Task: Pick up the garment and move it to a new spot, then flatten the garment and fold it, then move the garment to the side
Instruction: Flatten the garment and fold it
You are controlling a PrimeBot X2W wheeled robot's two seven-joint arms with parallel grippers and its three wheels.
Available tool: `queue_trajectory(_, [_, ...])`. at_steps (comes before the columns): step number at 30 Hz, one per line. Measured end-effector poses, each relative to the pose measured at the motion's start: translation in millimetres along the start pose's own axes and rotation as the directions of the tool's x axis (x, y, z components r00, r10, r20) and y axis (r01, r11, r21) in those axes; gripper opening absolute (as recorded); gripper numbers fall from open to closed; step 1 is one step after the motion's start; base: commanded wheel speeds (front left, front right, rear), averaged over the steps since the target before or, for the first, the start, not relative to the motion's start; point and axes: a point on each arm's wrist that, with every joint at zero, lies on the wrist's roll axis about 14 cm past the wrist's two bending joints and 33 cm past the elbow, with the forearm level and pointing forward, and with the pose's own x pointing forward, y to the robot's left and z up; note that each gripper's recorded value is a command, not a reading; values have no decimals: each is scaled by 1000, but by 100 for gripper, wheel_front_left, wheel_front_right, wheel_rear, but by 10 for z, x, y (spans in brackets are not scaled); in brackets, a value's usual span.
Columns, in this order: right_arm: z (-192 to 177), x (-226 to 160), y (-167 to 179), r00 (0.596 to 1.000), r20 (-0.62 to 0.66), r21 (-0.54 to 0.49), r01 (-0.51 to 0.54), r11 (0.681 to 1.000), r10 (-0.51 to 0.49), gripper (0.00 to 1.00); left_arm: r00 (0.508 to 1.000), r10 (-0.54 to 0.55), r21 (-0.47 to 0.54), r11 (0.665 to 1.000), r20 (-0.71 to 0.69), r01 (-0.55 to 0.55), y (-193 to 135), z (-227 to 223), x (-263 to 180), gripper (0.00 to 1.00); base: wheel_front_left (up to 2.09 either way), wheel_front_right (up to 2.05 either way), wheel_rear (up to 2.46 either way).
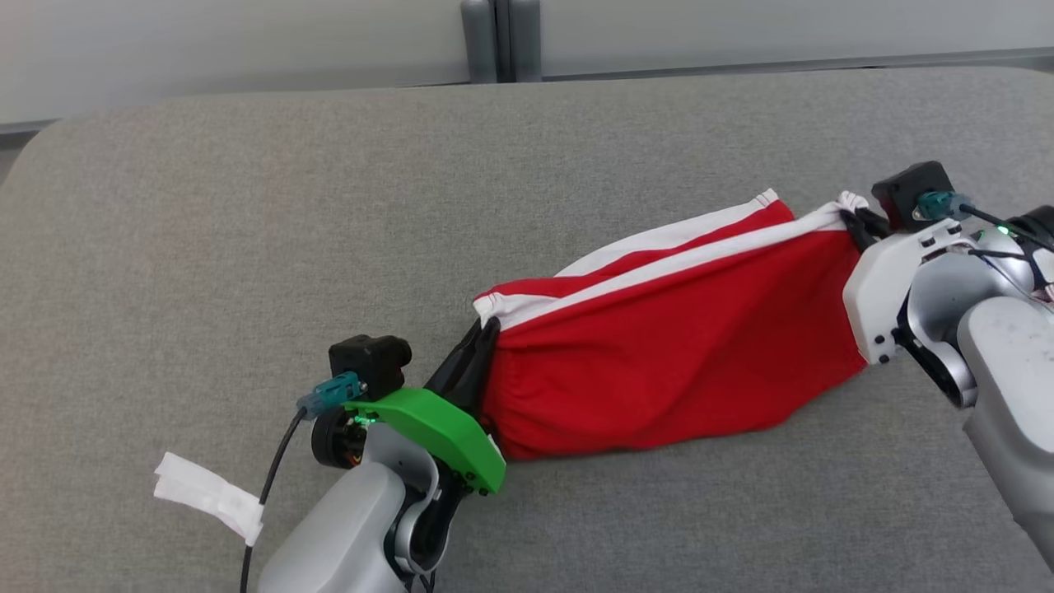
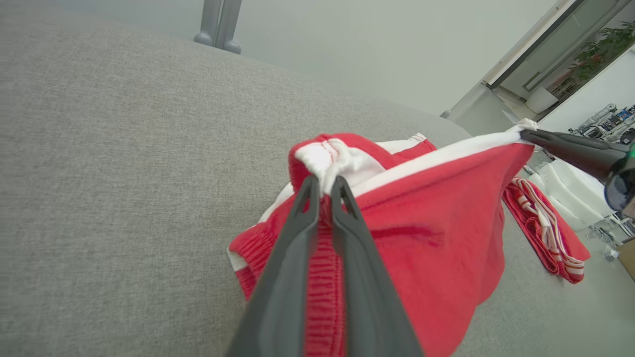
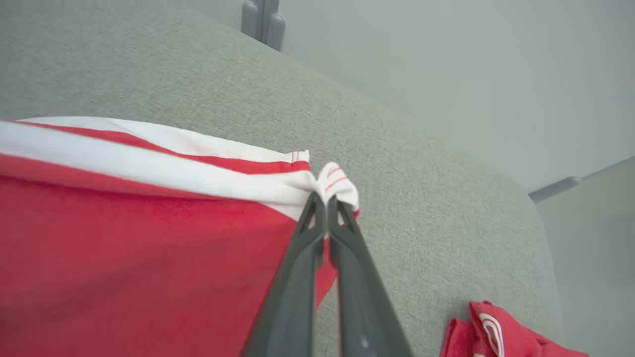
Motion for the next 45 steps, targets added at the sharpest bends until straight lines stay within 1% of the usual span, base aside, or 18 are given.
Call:
queue_trajectory(3, [36, 169, 25, 1000, 20, 0, 1, 1000, -1, 0, 999, 42, -5, 999, -5, -42, 116, -24, 33, 0, 0, 0, 0])
queue_trajectory(10, [88, 446, 141, 999, 43, 15, -2, 1000, 2, 0, 996, 92, -7, 996, -14, -92, 267, -60, 69, 0, 0, 0, 0])
queue_trajectory(11, [80, 466, 154, 999, 41, 18, -2, 1000, 2, 31, 995, 96, -6, 995, -17, -96, 280, -69, 67, 22, 0, 0, 0])
queue_trajectory(12, [63, 486, 178, 999, 34, 28, -5, 1000, 4, 100, 995, 94, -6, 996, -26, -94, 280, -95, 62, 97, 0, 0, 0])
queue_trajectory(13, [46, 495, 201, 1000, 30, 44, -7, 999, 5, 100, 995, 96, -5, 995, -35, -96, 284, -116, 56, 100, 0, 0, 0])
queue_trajectory(15, [32, 496, 239, 1000, 29, 50, -11, 999, 10, 100, 994, 101, -8, 995, -29, -101, 290, -108, 48, 100, 0, 0, 0])
queue_trajectory(18, [101, 472, 272, 998, 65, 51, -15, 999, 12, 100, 994, 113, -6, 994, 2, -113, 311, -44, 29, 100, 0, 0, 0])
queue_trajectory(23, [241, 370, 247, 993, 120, 98, -13, 995, 1, 100, 985, 140, -9, 990, 99, -140, 377, 179, -53, 100, 0, 0, 0])
queue_trajectory(25, [264, 312, 236, 992, 130, 135, -15, 991, -3, 100, 979, 152, -1, 988, 134, -153, 425, 262, -130, 100, 0, 0, 0])
queue_trajectory(27, [231, 239, 225, 993, 118, 164, -15, 986, -4, 100, 970, 168, 21, 985, 175, -174, 488, 363, -240, 100, 0, 0, 0])
queue_trajectory(30, [119, 120, 131, 996, 80, 212, 7, 977, -24, 100, 946, 163, 65, 980, 280, -188, 494, 639, -414, 100, 0, 0, 0])
queue_trajectory(32, [-11, 34, 53, 998, 42, 268, 30, 963, -42, 100, 934, 164, 109, 972, 316, -208, 508, 678, -576, 100, 0, 0, 0])
queue_trajectory(36, [-241, -65, 23, 998, -17, 341, 56, 938, -53, 100, 901, 192, 148, 952, 389, -267, 600, 791, -868, 100, 0, 0, 0])
queue_trajectory(38, [-315, -70, 12, 998, -33, 383, 67, 921, -59, 100, 887, 208, 151, 944, 413, -292, 644, 799, -1010, 100, 0, 0, 0])
queue_trajectory(40, [-344, -38, 29, 997, -40, 427, 71, 902, -59, 100, 878, 216, 186, 929, 428, -319, 675, 799, -1129, 100, 0, 0, 0])
queue_trajectory(41, [-354, -16, 35, 997, -44, 438, 72, 896, -59, 100, 871, 227, 193, 921, 437, -337, 709, 810, -1188, 100, 0, 0, 0])
queue_trajectory(45, [-411, 79, 60, 996, -64, 450, 80, 890, -58, 100, 843, 295, 186, 892, 450, -412, 875, 768, -1412, 100, 0, 0, 0])
